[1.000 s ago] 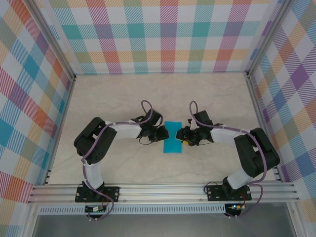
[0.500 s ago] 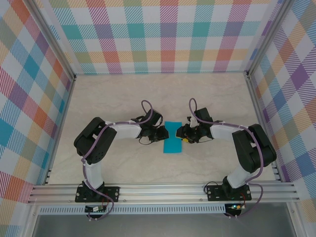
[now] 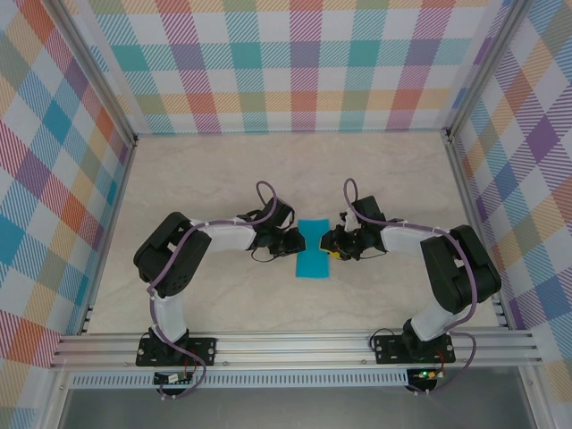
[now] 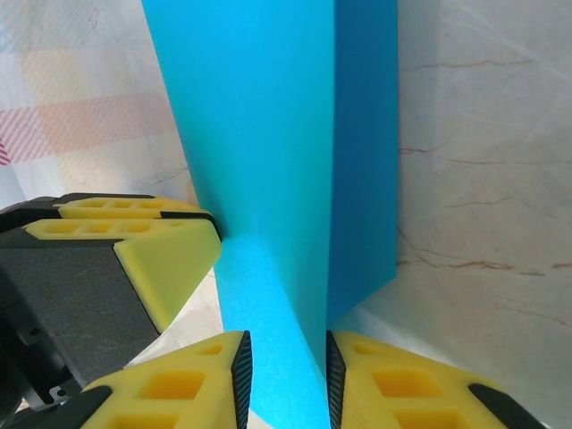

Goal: Fold a paper plane with a square sheet of paper (pick it up from the middle)
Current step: Third fold the triangle at the center of the table.

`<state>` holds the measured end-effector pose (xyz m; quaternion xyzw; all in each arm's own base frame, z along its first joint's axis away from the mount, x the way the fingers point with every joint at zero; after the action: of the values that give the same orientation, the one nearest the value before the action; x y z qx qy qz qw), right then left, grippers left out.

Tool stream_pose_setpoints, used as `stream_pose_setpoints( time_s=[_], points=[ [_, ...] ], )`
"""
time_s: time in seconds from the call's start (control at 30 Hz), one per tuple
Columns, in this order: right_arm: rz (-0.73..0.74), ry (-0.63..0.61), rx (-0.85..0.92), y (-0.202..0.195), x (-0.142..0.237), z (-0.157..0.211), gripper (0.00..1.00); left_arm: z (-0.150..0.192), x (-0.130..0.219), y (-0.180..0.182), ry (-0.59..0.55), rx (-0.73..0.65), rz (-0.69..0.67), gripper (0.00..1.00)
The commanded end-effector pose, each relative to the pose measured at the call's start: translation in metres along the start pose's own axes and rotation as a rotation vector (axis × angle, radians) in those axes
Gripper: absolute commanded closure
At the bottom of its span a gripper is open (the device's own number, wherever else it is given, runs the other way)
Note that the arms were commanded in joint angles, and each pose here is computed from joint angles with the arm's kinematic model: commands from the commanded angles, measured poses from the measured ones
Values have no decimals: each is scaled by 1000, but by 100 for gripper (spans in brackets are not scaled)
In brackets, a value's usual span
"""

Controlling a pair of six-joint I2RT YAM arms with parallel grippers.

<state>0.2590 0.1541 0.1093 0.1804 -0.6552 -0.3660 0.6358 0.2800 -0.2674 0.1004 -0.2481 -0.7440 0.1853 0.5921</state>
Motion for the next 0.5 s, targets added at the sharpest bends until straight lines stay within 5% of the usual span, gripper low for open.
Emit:
stream_pose_setpoints(
  time_s=[0.0, 0.47],
  points=[
    [1, 4, -19, 1, 2, 0, 73, 8, 1, 4, 32, -8, -52, 82],
    [24, 15, -97, 1, -2, -5, 86, 13, 50, -23, -74, -215, 5, 53]
  ],
)
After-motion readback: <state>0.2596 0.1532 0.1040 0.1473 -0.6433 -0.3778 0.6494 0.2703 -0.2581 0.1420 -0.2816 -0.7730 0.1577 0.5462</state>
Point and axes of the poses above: each hand's point on the last joint's axis, 136 mm out from that joint toward the fingers, its own x axis back along the fingers, its own y axis along the line the jaws close on, z = x × y, the point moved 10 cm from there along x, back along the fingers, and after that the axes turned 6 degrees about -x, right-handed, at the moved point
